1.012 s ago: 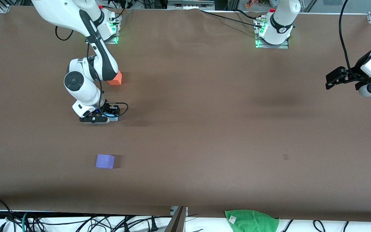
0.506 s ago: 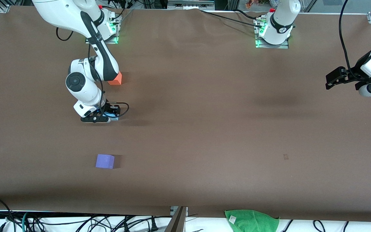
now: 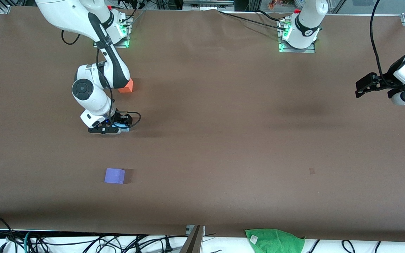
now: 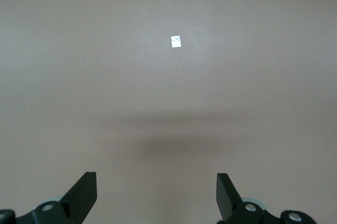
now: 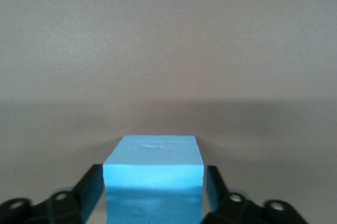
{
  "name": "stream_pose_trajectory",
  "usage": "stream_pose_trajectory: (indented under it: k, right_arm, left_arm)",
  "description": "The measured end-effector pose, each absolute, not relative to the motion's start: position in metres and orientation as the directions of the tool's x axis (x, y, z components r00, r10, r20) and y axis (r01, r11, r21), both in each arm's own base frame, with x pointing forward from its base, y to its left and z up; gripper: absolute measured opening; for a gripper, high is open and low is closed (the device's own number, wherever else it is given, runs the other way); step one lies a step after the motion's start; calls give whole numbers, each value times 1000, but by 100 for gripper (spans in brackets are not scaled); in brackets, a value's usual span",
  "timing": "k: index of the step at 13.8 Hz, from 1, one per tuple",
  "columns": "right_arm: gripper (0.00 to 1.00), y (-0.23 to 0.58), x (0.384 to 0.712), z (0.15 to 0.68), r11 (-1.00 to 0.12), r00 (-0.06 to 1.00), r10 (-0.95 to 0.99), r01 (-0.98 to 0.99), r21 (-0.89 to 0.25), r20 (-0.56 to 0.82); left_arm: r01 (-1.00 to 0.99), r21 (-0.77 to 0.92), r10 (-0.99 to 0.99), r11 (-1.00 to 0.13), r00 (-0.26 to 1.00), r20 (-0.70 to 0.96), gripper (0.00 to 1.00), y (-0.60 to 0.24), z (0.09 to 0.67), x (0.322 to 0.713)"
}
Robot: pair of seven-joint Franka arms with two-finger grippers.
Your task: Place blue block between orange and purple blocks
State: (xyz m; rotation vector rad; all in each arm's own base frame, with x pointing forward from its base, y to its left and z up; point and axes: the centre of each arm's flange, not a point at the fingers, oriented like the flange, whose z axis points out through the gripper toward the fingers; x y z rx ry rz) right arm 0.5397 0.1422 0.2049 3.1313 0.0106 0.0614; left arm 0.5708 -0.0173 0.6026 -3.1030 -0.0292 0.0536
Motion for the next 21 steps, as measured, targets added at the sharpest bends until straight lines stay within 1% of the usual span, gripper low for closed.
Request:
stream_pose_trajectory:
  k: [1,3,6,9,12,14,17,21]
  right_arm:
    - [100,144,543,210,-1000,999,13,13,7,44]
    - [100,147,552,226,-999,999,37,37,2,37]
    - [100,153,565,264,-999,998,53,53,-11,17]
    - [100,153,577,317,-998,997,61,60,-20,-51]
    - [100,146,587,384,-998,986,58,55,-21,-154]
    - [100,139,593,425,-998,981,58,56,-19,-186]
    - [100,122,598,468,-997,973,76,73,-19,-217]
    - [100,101,594,519,-997,961,74,77,-1,-266]
  left_arm:
    - [34,-39,35,-999,999,-34,100,-17,602,571]
    - [47,-39,49,-998,998,-34,100,-17,602,571]
    - [52,-40,53,-998,998,-34,100,-18,602,571]
    - [52,-40,53,-998,998,-34,100,-18,602,571]
    - [51,-40,53,-998,998,-34,100,-19,602,571]
    - [51,-40,53,-998,998,-35,100,-19,602,571]
    - [51,-40,53,-998,998,-35,100,-19,602,571]
    - [52,-40,53,-998,998,-35,100,-19,601,571]
